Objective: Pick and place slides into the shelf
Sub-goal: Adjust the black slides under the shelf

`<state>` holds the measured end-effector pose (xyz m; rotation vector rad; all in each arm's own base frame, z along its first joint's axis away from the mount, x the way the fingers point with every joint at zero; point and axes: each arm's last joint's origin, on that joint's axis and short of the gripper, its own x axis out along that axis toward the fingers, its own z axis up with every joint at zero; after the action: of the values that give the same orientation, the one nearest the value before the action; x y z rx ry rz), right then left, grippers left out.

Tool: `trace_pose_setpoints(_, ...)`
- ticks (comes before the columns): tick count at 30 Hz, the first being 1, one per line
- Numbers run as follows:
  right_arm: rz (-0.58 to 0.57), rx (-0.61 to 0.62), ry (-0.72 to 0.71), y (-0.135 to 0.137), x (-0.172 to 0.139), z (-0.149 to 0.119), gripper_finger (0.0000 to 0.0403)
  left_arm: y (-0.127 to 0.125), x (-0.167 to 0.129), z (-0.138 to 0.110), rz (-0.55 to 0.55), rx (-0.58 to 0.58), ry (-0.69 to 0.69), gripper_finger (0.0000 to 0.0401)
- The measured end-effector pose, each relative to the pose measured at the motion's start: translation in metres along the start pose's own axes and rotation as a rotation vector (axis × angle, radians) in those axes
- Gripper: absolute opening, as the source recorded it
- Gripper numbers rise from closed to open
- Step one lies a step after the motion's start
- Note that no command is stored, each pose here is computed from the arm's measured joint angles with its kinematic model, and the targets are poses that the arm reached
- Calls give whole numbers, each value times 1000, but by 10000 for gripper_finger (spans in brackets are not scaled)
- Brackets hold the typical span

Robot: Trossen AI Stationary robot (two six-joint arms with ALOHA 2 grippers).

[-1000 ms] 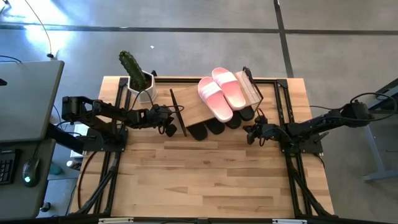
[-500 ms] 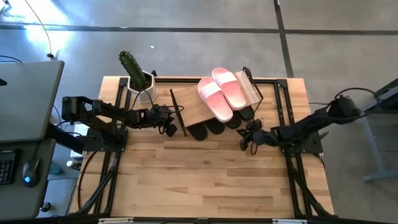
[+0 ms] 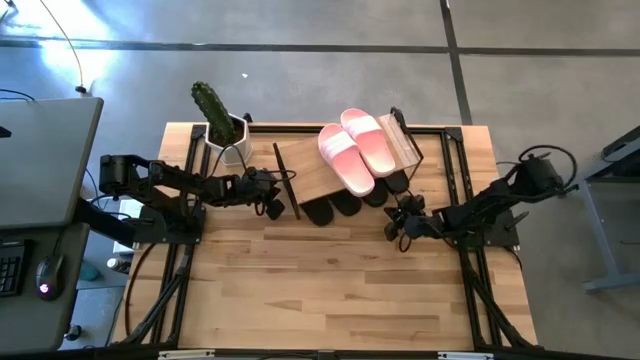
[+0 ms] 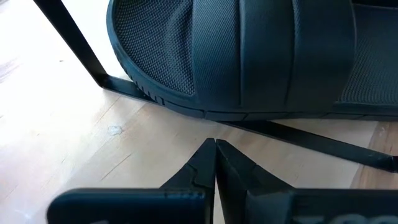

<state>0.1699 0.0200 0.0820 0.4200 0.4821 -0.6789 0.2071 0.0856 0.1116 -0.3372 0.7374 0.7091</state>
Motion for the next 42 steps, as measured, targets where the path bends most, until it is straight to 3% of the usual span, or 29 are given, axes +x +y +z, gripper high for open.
trace_pose_setpoints(6, 34, 44, -22, 3, 7, 1, 0, 0, 0, 0, 0, -1, -1, 1)
trace_pose_setpoints(20, -14, 94, -40, -5, 20, 5, 0, 0, 0, 0, -1, -16, -2, 1)
trace_pose_setpoints(42, 36, 38, 25, -2, 30, 16, 0, -1, 0, 2, -5, -18, -16, 1)
